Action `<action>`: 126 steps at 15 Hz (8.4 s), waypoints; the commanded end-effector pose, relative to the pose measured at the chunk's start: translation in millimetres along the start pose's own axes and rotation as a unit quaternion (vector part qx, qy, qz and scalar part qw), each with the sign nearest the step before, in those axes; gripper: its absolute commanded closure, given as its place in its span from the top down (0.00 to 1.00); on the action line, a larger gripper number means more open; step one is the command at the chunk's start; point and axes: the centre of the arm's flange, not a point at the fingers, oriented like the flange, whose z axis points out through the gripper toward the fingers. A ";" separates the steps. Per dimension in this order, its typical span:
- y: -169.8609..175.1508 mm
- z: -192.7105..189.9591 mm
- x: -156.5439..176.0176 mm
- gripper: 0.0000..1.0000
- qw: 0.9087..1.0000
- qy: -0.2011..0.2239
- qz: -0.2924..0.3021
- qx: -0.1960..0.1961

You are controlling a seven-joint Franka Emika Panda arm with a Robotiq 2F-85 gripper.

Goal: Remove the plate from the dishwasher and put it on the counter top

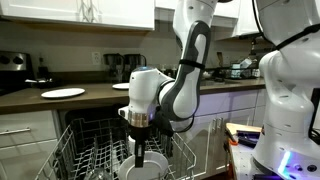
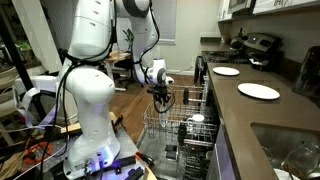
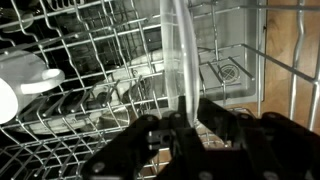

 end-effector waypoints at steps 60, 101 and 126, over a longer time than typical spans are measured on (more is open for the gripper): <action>25.4 -45.3 -16.0 0.62 0.989 -0.063 -0.095 0.097; 58.7 -95.0 -12.6 0.32 0.985 -0.096 -0.088 0.111; 30.0 -68.9 21.6 1.00 0.997 -0.028 -0.062 0.039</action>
